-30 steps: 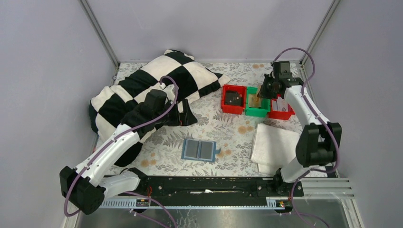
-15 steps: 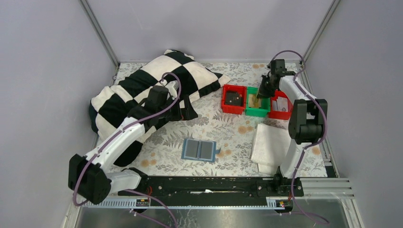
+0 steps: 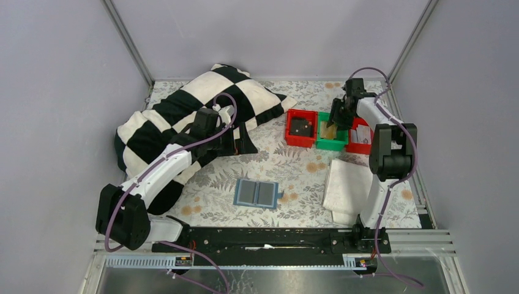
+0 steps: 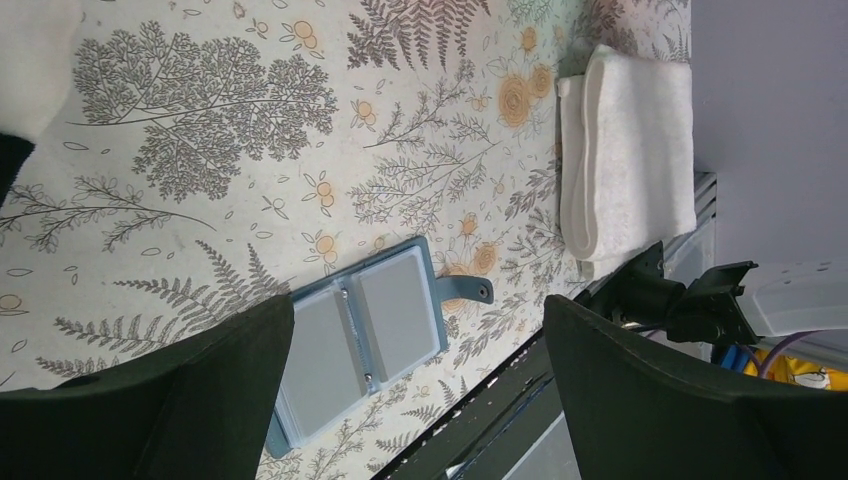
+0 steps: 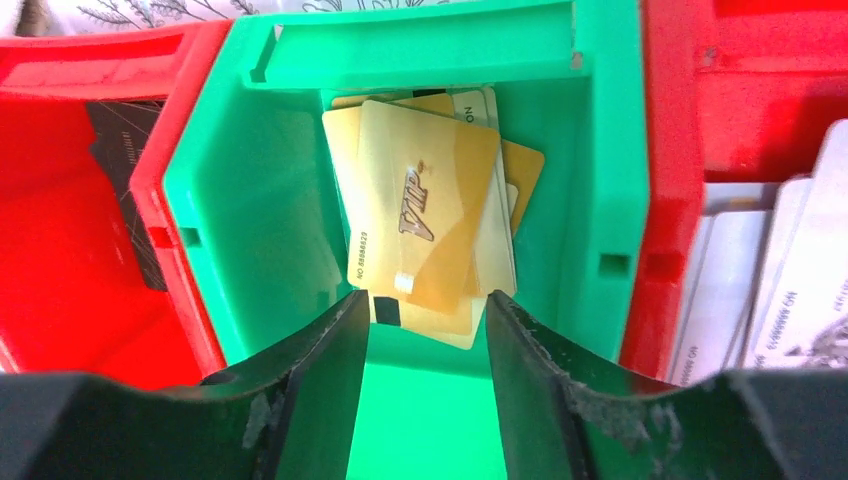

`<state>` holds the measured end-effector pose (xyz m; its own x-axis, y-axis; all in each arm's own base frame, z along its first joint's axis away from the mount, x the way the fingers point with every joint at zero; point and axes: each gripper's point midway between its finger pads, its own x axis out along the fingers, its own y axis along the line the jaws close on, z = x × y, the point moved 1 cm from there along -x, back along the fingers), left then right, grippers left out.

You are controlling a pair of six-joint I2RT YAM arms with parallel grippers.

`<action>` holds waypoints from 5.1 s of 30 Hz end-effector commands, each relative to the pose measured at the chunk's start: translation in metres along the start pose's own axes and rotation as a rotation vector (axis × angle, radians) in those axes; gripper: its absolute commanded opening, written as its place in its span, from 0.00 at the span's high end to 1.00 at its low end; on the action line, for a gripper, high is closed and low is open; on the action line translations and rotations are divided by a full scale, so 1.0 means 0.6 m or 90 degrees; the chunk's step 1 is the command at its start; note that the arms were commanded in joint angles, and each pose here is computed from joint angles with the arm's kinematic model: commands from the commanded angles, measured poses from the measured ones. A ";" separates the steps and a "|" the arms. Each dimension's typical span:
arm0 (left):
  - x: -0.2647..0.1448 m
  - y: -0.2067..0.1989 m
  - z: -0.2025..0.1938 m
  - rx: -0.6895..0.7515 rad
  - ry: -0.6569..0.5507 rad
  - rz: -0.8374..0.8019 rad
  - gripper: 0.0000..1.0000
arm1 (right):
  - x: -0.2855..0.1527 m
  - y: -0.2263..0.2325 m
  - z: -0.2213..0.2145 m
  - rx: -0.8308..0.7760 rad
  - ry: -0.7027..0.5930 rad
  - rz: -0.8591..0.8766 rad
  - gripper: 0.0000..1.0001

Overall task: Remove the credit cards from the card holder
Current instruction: Place the credit card in the storage box, then remove the credit card from the card holder.

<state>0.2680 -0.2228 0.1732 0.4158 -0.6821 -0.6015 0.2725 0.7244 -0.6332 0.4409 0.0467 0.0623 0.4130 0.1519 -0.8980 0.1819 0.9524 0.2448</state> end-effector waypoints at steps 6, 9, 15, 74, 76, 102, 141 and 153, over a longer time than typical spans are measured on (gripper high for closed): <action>0.009 0.010 -0.011 -0.029 0.011 -0.002 0.01 | -0.164 0.041 0.064 0.013 -0.190 0.051 0.44; 0.013 0.029 -0.047 -0.060 0.036 0.007 0.01 | -0.211 0.068 0.051 0.025 -0.217 0.106 0.44; 0.014 0.054 -0.105 -0.107 0.055 0.014 0.01 | -0.242 0.187 -0.075 -0.038 -0.192 0.174 0.44; 0.063 0.048 -0.189 -0.124 0.105 0.025 0.03 | -0.085 0.210 -0.458 0.022 0.118 0.262 0.36; 0.066 0.050 -0.192 -0.126 0.109 0.027 0.04 | -0.085 0.210 -0.459 0.022 0.119 0.264 0.37; 0.058 -0.041 -0.171 -0.131 0.117 -0.119 0.04 | -0.083 0.221 -0.458 0.031 0.118 0.283 0.36; 0.092 0.030 -0.203 -0.124 0.124 0.021 0.03 | -0.081 0.221 -0.461 0.032 0.123 0.283 0.37; 0.094 0.038 -0.203 -0.111 0.114 0.053 0.03 | -0.080 0.224 -0.459 0.031 0.123 0.284 0.37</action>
<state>0.1861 -0.2566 0.0632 0.2304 -0.6550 -0.7197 0.0512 0.7467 -0.6632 0.1958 0.2328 0.0329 0.2852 0.5740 -0.7676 0.0859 0.7823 0.6169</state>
